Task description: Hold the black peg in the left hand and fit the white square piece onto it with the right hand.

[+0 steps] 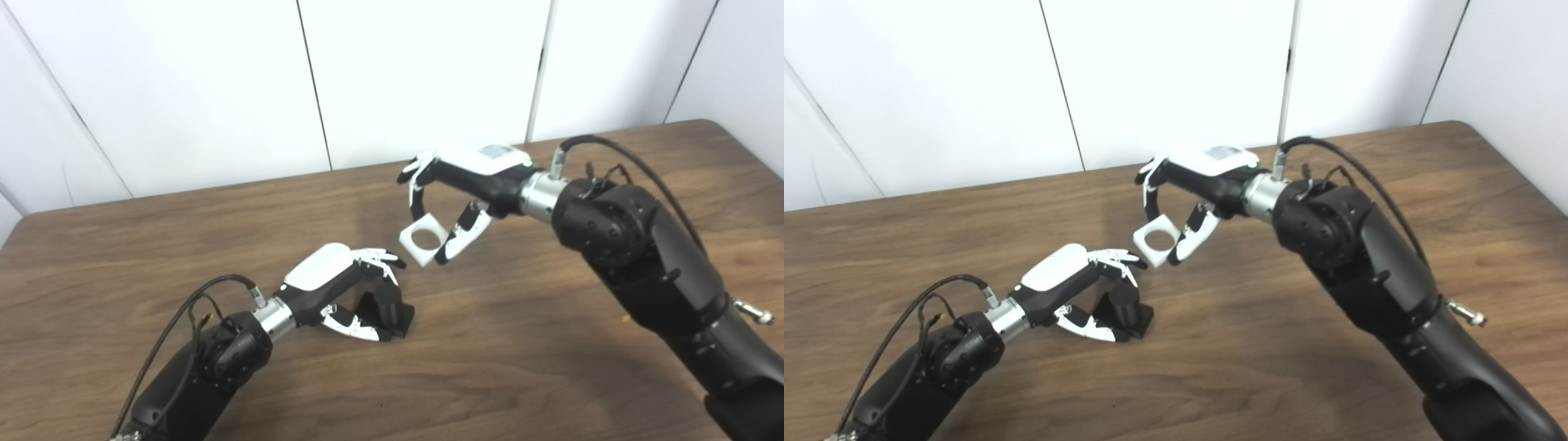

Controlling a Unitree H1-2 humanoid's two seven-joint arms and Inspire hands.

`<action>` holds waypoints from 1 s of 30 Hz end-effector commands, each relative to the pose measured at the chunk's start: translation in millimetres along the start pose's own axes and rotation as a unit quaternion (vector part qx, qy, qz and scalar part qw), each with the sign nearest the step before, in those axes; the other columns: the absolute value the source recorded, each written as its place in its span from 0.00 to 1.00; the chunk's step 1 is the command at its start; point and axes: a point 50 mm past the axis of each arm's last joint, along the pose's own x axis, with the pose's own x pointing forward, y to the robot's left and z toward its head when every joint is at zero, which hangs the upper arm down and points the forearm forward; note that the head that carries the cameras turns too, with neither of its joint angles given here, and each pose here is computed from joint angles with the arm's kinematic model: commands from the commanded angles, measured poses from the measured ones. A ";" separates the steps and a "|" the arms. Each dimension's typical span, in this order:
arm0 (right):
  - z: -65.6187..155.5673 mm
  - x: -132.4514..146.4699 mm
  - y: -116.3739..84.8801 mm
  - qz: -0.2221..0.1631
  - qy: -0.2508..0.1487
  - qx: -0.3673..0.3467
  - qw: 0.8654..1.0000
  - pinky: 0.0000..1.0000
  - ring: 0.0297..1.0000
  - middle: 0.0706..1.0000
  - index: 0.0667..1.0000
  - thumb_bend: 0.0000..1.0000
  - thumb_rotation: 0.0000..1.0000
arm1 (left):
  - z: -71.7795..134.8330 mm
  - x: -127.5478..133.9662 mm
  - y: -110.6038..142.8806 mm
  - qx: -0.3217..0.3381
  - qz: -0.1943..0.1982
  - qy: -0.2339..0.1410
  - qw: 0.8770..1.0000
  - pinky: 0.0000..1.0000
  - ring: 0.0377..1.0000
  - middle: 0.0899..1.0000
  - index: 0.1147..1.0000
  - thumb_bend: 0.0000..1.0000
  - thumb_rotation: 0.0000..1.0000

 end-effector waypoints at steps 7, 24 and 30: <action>17.6 3.8 -15.2 -0.033 -0.036 -0.005 0.999 0.87 0.93 0.84 0.44 0.52 0.14 | -22.5 -31.7 -46.4 0.025 -0.116 0.069 0.990 0.85 0.87 0.82 0.43 0.52 0.08; 32.4 17.9 8.4 -0.009 -0.052 0.016 0.998 0.88 0.92 0.84 0.44 0.52 0.14 | -19.9 -29.0 -43.0 0.032 -0.118 0.070 0.990 0.84 0.88 0.83 0.43 0.52 0.08; 33.1 21.2 14.2 0.000 -0.051 0.020 0.999 0.87 0.92 0.84 0.44 0.52 0.14 | -18.9 -28.1 -43.4 0.037 -0.118 0.069 0.990 0.83 0.87 0.82 0.43 0.52 0.08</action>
